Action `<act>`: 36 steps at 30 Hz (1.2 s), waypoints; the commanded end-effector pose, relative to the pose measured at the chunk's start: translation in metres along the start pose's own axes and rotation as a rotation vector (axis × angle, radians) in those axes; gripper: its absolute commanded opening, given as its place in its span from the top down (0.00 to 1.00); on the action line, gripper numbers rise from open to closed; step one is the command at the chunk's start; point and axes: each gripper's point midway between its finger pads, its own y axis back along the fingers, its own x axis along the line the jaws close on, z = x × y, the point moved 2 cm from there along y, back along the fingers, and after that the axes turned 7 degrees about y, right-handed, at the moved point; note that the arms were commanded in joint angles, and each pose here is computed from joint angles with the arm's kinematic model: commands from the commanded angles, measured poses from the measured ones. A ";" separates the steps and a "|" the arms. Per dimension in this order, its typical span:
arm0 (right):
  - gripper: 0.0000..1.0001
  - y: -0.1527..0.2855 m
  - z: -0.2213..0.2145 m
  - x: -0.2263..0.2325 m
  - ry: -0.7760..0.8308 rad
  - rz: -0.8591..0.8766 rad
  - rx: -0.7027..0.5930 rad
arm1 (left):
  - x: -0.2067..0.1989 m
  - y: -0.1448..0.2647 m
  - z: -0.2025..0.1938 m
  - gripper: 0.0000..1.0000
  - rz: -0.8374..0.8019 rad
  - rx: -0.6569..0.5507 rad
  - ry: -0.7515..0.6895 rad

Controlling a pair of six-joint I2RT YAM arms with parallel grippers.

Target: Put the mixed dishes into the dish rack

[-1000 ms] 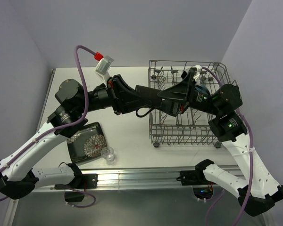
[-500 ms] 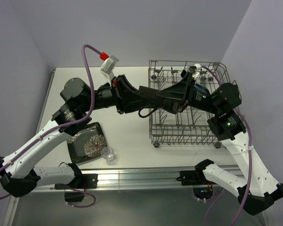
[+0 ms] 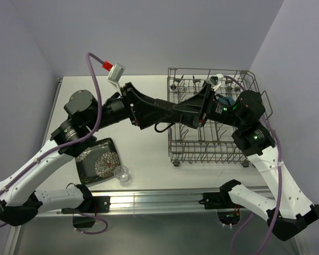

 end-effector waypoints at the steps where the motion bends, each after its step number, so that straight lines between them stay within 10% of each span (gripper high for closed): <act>1: 1.00 0.008 0.001 0.010 0.088 0.020 -0.021 | 0.031 0.034 0.039 0.01 0.345 -0.248 -0.010; 8: 1.00 0.033 0.033 -0.033 0.191 -0.220 -0.131 | 0.119 0.170 0.031 0.01 1.211 -0.565 0.220; 21: 1.00 0.120 0.098 -0.142 0.425 -1.146 -0.260 | 0.165 0.139 -0.045 0.02 1.212 -0.213 0.299; 36: 1.00 0.127 0.096 -0.238 0.401 -1.346 -0.125 | 0.182 0.164 -0.085 0.05 1.293 -0.165 0.413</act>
